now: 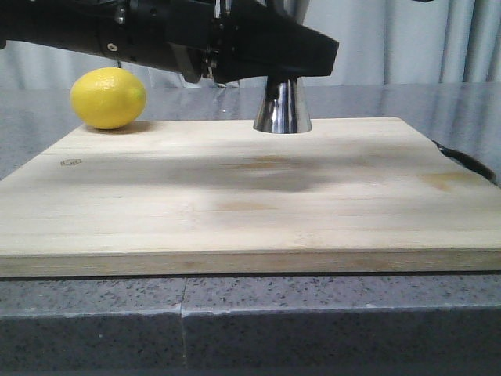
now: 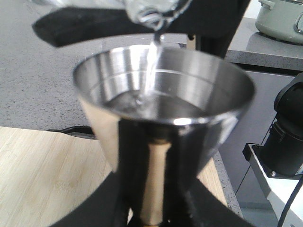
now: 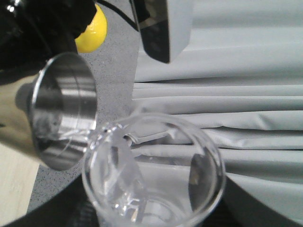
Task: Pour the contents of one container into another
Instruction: 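Tilt the beaker with the right gripper, pouring liquid into the jigger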
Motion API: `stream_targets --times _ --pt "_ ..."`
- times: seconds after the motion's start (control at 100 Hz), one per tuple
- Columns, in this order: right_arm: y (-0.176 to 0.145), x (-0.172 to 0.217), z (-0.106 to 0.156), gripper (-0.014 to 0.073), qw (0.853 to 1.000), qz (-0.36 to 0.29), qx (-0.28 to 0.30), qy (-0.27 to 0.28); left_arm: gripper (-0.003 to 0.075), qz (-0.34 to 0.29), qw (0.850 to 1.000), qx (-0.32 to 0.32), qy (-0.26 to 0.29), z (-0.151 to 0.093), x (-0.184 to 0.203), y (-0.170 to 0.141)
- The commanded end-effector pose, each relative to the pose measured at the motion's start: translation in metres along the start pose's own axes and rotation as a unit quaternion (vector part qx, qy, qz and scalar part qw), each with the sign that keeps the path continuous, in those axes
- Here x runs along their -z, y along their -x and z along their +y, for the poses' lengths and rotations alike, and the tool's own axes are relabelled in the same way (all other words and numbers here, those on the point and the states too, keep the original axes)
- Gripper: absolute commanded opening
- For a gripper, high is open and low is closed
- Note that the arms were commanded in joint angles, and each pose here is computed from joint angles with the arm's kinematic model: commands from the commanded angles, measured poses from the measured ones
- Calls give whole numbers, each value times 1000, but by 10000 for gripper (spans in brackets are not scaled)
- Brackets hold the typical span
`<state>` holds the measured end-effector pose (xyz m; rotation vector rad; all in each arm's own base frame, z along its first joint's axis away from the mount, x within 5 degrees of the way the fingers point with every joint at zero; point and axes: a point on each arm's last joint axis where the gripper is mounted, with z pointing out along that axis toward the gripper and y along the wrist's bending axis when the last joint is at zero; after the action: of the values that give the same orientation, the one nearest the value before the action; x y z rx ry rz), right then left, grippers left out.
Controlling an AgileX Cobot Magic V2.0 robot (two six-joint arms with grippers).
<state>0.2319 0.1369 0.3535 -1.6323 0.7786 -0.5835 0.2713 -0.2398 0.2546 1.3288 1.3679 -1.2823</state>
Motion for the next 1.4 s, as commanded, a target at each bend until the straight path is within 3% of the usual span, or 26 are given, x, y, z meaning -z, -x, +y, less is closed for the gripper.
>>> stream_targets --times 0.0,1.39 --pt "3 10 -19 236 999 -1 7 -34 -19 -71 996 -27 -43 -17 5 36" --pt "1 10 -18 236 999 8 41 -26 -19 -71 996 -27 -43 -17 5 36"
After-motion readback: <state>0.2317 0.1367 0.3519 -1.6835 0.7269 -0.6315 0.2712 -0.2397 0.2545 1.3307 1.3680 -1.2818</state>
